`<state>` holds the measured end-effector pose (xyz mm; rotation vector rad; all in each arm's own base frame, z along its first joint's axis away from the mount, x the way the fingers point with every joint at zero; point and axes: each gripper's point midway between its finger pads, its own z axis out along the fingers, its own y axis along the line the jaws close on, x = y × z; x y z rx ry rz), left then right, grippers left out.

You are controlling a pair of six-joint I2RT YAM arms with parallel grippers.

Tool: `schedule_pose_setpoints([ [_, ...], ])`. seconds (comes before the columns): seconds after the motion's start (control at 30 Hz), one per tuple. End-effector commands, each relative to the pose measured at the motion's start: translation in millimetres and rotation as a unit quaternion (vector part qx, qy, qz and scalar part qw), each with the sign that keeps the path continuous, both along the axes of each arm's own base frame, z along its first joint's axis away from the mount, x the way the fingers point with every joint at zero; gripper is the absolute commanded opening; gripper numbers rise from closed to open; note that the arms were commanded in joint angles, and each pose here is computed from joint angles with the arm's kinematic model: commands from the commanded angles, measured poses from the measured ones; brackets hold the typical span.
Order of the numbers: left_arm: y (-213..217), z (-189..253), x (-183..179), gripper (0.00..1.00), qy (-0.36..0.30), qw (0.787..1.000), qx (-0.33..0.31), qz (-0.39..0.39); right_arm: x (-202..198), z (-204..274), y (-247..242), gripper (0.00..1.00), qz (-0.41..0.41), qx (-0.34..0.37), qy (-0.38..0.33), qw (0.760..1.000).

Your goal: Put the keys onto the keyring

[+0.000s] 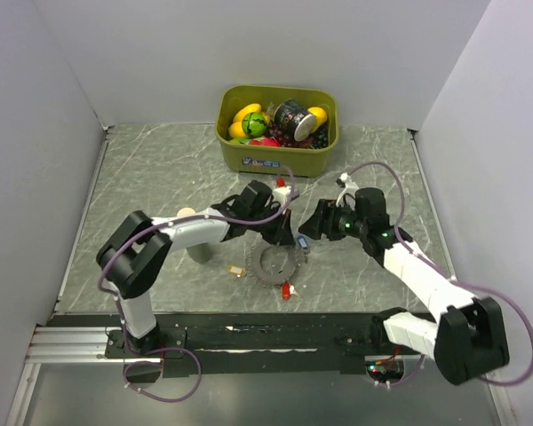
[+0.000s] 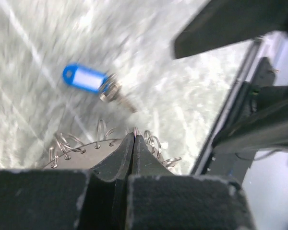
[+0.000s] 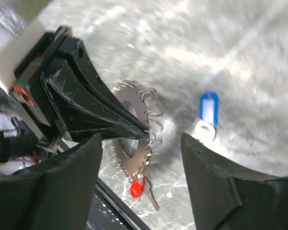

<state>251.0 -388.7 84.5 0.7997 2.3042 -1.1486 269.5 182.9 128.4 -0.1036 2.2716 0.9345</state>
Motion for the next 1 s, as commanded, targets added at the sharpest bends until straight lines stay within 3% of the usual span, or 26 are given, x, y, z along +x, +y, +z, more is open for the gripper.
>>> schedule_pose_setpoints([
  [0.0,-4.8,69.5,-6.8,0.01,-0.069,0.995,-0.041,-0.060,-4.6,46.4,4.1,0.80,0.066,0.001,-0.108,0.992],
  [0.17,0.9,104.8,-16.6,0.01,-0.103,0.988,-0.049,-0.100,-21.3,72.9,12.4,0.82,0.129,0.022,-0.174,0.976],
  [0.3,5.2,124.4,-28.5,0.01,-0.116,0.982,-0.059,-0.135,-38.9,96.7,22.8,0.73,0.198,0.045,-0.225,0.953],
  [0.47,12.4,146.5,-46.7,0.01,-0.134,0.970,-0.073,-0.190,-55.6,129.4,29.8,0.71,0.262,0.064,-0.269,0.925],
  [0.73,30.7,187.9,-61.5,0.01,-0.265,0.930,-0.113,-0.228,-73.9,148.3,36.5,0.62,0.325,0.098,-0.275,0.900],
  [0.97,38.4,214.2,-75.6,0.01,-0.311,0.909,-0.154,-0.232,-90.2,165.7,47.5,0.59,0.378,0.149,-0.263,0.875],
])
